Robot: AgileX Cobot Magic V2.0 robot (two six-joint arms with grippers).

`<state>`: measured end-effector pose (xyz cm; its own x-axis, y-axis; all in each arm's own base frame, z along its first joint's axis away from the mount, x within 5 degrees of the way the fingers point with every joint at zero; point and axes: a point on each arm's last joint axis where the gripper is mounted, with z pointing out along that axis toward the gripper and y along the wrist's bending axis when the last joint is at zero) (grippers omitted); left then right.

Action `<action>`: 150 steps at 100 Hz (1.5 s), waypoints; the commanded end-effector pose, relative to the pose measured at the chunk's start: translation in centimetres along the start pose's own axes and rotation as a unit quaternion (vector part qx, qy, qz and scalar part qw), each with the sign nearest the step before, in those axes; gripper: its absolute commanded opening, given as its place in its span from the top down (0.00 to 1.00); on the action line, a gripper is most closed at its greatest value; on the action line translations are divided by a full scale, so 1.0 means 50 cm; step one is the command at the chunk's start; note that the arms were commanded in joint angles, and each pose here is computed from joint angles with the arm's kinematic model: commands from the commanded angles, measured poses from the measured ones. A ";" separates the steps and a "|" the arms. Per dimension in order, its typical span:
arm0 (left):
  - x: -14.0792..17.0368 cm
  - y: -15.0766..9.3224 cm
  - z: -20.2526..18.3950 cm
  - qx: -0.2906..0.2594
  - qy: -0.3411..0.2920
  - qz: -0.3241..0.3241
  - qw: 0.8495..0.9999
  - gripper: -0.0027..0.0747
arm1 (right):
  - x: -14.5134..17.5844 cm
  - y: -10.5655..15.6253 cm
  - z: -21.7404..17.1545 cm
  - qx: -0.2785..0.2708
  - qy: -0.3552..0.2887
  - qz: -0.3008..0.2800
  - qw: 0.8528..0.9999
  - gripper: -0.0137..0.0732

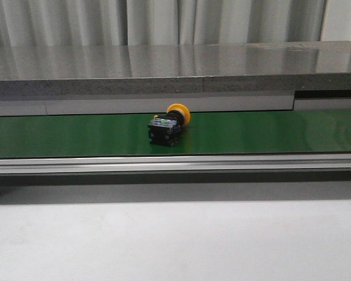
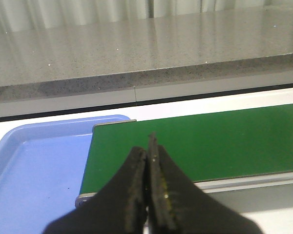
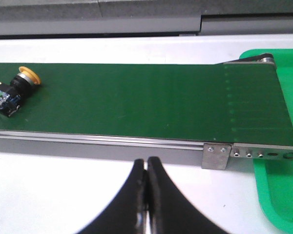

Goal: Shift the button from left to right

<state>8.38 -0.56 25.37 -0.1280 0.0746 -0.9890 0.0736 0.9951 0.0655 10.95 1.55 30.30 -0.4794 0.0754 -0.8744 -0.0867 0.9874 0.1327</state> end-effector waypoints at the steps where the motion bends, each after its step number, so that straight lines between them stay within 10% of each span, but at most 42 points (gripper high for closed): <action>1: -0.033 0.003 -0.002 -0.005 -0.053 -0.003 0.999 0.99 | -0.060 0.006 0.017 -0.001 -0.012 0.000 1.000 0.92; 47: -0.033 0.003 -0.002 -0.005 -0.053 -0.003 0.999 0.99 | -0.090 0.013 0.126 -0.012 0.091 0.047 0.995 0.88; 83: -0.033 0.003 -0.002 -0.005 -0.053 -0.003 0.999 0.99 | -0.094 0.012 0.131 -0.011 0.082 0.047 0.995 0.07; 110: -0.033 0.003 -0.002 -0.005 -0.053 -0.003 0.999 0.99 | -0.123 0.010 0.141 -0.009 0.014 0.050 0.999 0.11; 150: -0.033 0.003 -0.002 -0.005 -0.053 -0.003 0.999 0.99 | -0.177 0.011 0.272 -0.004 0.085 0.057 0.995 0.11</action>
<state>8.38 -0.56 25.37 -0.1280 0.0746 -0.9890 0.0736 0.9951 0.0655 25.41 3.24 30.13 -0.6877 0.1415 -0.7121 -0.0230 0.9761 0.2162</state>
